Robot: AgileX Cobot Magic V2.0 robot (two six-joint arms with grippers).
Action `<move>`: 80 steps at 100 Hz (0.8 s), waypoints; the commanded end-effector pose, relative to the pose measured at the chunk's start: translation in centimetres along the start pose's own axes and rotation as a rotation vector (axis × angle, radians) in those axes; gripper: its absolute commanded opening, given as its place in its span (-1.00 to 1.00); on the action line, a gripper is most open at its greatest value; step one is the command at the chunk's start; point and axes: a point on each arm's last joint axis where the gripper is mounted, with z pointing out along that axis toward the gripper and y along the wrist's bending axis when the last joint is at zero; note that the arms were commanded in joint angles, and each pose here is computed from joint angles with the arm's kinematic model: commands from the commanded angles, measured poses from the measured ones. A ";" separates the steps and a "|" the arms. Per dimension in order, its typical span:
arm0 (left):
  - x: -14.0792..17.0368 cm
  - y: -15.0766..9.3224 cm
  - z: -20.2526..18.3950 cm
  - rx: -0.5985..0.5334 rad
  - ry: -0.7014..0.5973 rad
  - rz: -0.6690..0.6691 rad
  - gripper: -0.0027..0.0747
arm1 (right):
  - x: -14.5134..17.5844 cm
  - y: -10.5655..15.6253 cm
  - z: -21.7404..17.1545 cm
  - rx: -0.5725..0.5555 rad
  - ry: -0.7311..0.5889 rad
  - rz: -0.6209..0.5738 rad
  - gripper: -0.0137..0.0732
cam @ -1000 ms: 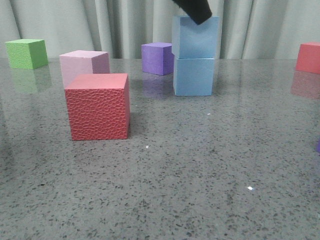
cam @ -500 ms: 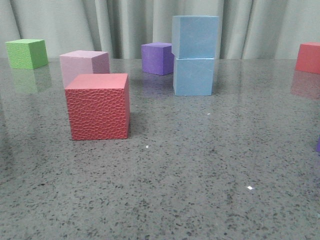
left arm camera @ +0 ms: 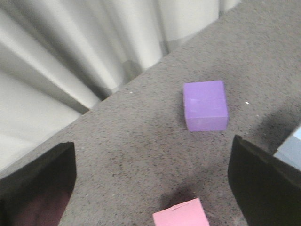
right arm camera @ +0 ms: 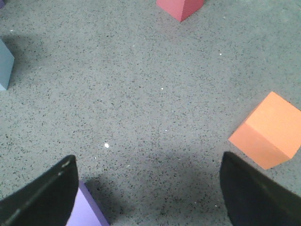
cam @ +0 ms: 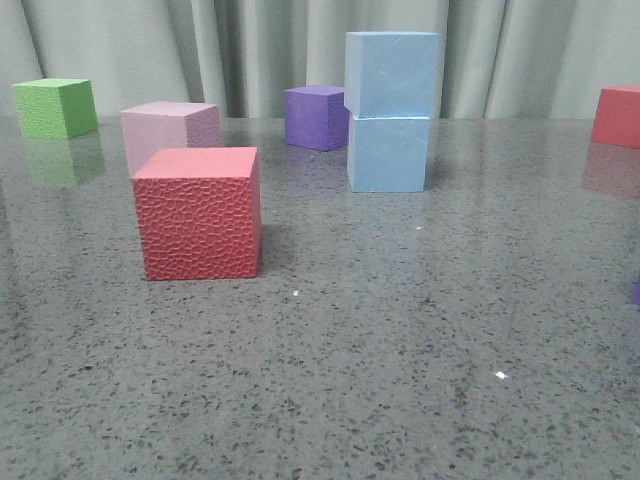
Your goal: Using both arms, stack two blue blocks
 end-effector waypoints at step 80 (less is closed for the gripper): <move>8.0 5.2 -15.4 -0.235 -0.065 -0.242 0.67 | -0.9 -0.1 -0.5 0.006 -0.065 -0.009 0.72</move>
